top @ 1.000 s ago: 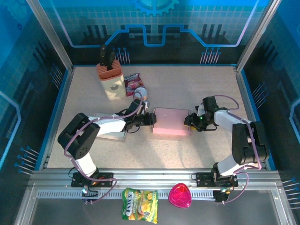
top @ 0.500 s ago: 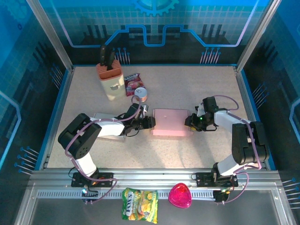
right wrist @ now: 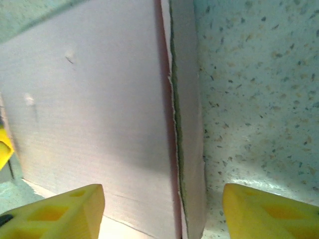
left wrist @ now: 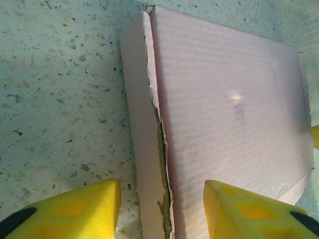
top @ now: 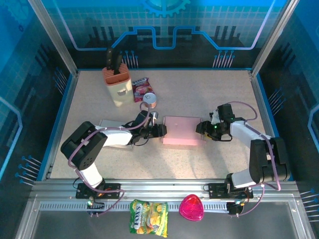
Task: Fold the paper box
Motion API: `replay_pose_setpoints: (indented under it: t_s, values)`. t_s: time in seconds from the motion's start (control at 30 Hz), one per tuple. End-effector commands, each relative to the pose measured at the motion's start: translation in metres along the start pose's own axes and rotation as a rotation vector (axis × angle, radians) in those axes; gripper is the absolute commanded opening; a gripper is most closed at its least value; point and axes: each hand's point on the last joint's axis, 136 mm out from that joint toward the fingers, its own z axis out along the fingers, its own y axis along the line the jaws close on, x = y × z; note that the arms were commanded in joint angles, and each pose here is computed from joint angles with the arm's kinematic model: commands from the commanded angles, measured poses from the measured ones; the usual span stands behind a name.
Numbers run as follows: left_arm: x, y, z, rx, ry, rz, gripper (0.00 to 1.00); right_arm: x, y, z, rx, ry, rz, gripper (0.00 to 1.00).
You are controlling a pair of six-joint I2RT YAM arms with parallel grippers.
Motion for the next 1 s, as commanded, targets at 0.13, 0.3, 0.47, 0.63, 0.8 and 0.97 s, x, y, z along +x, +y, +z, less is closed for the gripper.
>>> replay_pose_setpoints:
  t_s: [0.13,0.3,0.47,0.63,0.8,0.97]
  values:
    - [0.001,-0.010,0.005,0.041,0.025,-0.007,0.40,-0.014,0.004,0.002,-0.054,0.012,0.017,0.69]
    - [0.003,-0.008,0.007,0.048,0.018,-0.017,0.29,-0.016,0.006,0.005,-0.084,0.014,0.017,0.74]
    - [0.009,0.001,0.007,0.029,0.020,-0.028,0.19,-0.015,0.008,0.007,-0.117,0.024,0.014,0.78]
    - [0.017,0.020,0.007,-0.003,0.014,-0.060,0.11,-0.013,0.013,0.008,-0.170,0.030,0.021,0.80]
    - [0.025,0.040,0.010,-0.012,0.020,-0.115,0.09,-0.010,0.017,0.009,-0.205,0.036,0.015,0.81]
    - [0.029,0.052,0.008,-0.026,0.011,-0.136,0.08,-0.006,0.016,0.012,-0.217,0.040,0.018,0.81]
